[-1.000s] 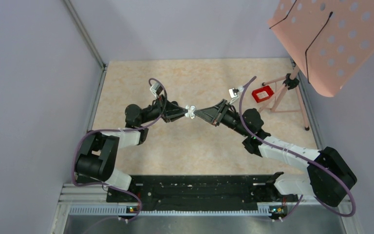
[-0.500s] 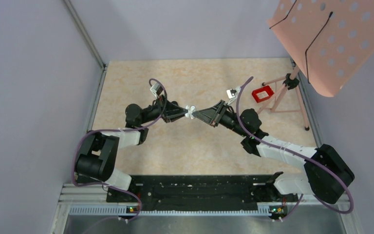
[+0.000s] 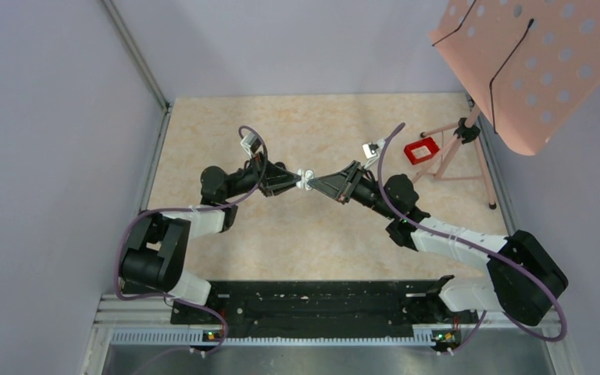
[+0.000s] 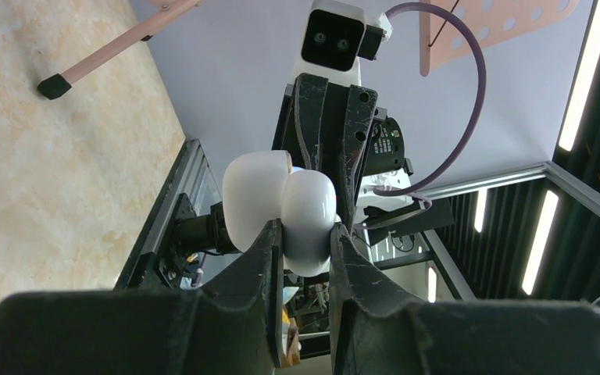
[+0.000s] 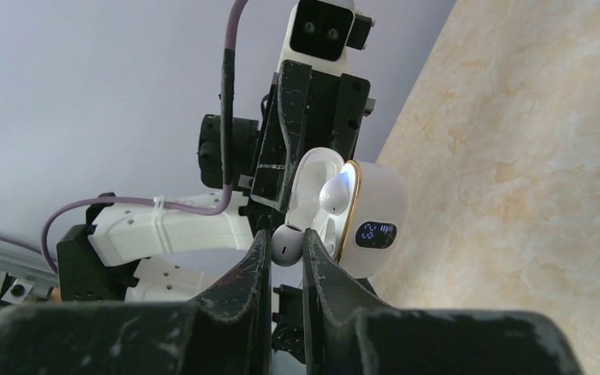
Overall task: Insert the wireless bluetooth earbuds into the charging case
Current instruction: Insert the left earbud into the left side groove of the charging case.
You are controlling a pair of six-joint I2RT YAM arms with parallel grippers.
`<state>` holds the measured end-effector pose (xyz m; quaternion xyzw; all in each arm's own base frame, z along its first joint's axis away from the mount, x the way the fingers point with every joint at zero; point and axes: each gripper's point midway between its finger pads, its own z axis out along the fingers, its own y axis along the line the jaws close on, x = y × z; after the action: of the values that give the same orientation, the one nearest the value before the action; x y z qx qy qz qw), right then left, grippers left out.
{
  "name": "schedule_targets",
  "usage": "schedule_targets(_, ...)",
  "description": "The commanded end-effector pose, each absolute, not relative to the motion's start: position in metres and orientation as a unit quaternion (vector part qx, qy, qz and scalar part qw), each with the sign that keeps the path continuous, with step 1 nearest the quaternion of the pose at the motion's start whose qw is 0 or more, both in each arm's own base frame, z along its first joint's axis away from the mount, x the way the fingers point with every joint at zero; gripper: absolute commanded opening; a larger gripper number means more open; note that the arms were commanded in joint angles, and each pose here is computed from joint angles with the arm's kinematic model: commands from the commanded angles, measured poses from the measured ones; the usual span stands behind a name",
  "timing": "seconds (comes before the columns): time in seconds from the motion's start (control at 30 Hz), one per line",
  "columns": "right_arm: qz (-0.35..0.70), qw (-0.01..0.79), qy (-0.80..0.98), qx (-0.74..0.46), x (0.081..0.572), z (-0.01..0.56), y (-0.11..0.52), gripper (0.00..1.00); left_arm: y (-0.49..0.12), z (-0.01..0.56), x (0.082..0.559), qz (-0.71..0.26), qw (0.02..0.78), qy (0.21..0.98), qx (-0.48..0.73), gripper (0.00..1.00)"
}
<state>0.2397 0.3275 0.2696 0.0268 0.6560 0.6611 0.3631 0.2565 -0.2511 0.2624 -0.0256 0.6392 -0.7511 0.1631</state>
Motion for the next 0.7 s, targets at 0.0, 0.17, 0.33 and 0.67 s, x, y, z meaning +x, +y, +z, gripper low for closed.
schedule_targets(0.0, 0.652, 0.375, 0.659, 0.014, 0.2413, 0.2738, 0.3315, 0.0, -0.2496, 0.2906, 0.2496, -0.761, 0.203, 0.616, 0.019, 0.0)
schedule_targets(0.17, 0.649, 0.374, 0.663, 0.01, 0.242, 0.2756, 0.333, 0.11, -0.2496, 0.2902, 0.2493, -0.761, 0.202, 0.617, 0.019, 0.0)
schedule_targets(0.33, 0.643, 0.376, 0.667, 0.007, 0.2432, 0.2767, 0.3332, 0.21, -0.2497, 0.2903, 0.2499, -0.761, 0.201, 0.617, 0.018, 0.0)
schedule_targets(0.67, 0.624, 0.381, 0.683, 0.007, 0.2456, 0.2756, 0.3314, 0.3, -0.2504, 0.2913, 0.2513, -0.761, 0.199, 0.618, 0.019, 0.0)
